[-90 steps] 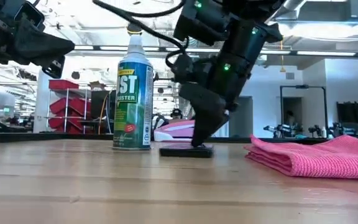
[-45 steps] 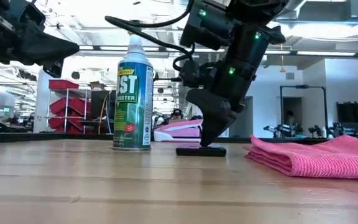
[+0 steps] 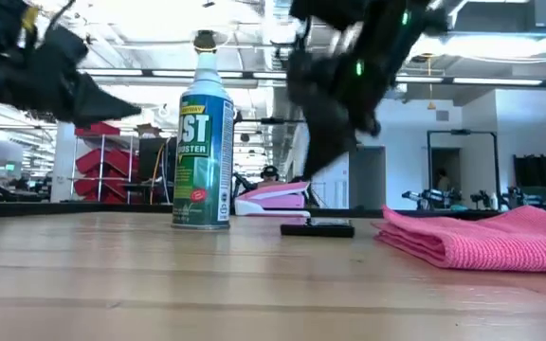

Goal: Apply microfiber cloth
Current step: Adjust the white spray bottle on the table

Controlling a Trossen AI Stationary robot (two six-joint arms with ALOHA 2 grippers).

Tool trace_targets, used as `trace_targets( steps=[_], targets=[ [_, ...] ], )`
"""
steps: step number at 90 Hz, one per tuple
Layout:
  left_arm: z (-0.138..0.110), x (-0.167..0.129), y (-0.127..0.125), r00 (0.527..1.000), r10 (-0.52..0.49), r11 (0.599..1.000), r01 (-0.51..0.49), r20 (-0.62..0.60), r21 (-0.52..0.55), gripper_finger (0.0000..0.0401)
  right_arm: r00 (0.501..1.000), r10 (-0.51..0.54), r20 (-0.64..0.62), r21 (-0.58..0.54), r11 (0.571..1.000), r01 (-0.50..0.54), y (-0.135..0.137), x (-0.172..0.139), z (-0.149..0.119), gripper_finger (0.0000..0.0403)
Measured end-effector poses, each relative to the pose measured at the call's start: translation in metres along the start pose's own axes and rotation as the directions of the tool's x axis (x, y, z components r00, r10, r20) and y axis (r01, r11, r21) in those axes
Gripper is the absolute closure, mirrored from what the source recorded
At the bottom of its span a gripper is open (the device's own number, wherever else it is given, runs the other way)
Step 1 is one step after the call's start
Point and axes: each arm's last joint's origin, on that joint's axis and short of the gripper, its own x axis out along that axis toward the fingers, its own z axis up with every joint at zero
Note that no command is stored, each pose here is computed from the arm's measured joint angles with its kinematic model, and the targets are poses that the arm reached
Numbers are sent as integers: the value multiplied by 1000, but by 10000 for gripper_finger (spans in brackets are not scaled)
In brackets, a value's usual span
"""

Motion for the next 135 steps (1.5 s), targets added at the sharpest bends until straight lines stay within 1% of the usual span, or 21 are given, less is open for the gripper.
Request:
trace_targets(
  steps=[8, 20, 27, 36, 52, 63, 74, 86, 97, 105, 111, 119, 125, 135],
  targets=[
    [-3, 6, 3, 998, 47, 999, -46, -46, 26, 401, 999, 24, 45, -10, 1000, -24, 1, -8, 5, 403],
    [2, 15, 6, 998, 58, 998, -58, -8, 40, 401, 993, 56, 99, -28, 998, -54, 3, -13, 13, 403],
    [4, 20, 7, 999, 31, 999, -31, 18, 39, 401, 993, 58, 99, -52, 997, -53, 3, -12, 12, 403],
    [7, 27, 10, 999, 1, 999, -3, 49, 35, 401, 990, 68, 125, -54, 997, -62, 4, -12, 16, 403],
    [6, 39, 15, 998, -30, 999, 29, 55, 25, 401, 987, 73, 145, -68, 996, -64, 3, -12, 19, 403],
    [2, 50, 16, 999, -52, 998, 52, -15, 30, 401, 980, 76, 186, -66, 996, -65, 3, -11, 24, 403],
    [10, 65, 12, 994, -105, 994, 104, 32, 38, 401, 968, 80, 237, -72, 995, -64, 3, -12, 30, 403],
    [16, 85, 7, 982, -181, 983, 179, 60, 42, 401, 966, 73, 247, -73, 996, -56, 2, -12, 32, 403],
    [12, 105, 3, 976, -218, 976, 218, 7, 18, 401, 965, 38, 259, -74, 997, -19, -1, -13, 33, 403],
    [10, 116, -1, 966, -258, 966, 258, 11, -8, 401, 962, 18, 271, -67, 998, 0, -3, -16, 35, 403],
    [8, 120, -5, 955, -295, 955, 295, 27, -25, 401, 963, 9, 269, -71, 997, 11, -6, -22, 36, 403],
    [5, 122, -11, 947, -318, 947, 320, 35, -42, 401, 959, -10, 284, -61, 998, 29, -9, -28, 38, 403],
    [6, 121, -15, 941, -334, 941, 336, 56, -41, 401, 960, -26, 279, -67, 997, 47, -11, -32, 38, 403],
    [6, 120, -23, 929, -365, 929, 367, 55, -41, 401, 961, -31, 276, -69, 996, 52, -13, -33, 38, 403]
  ],
)
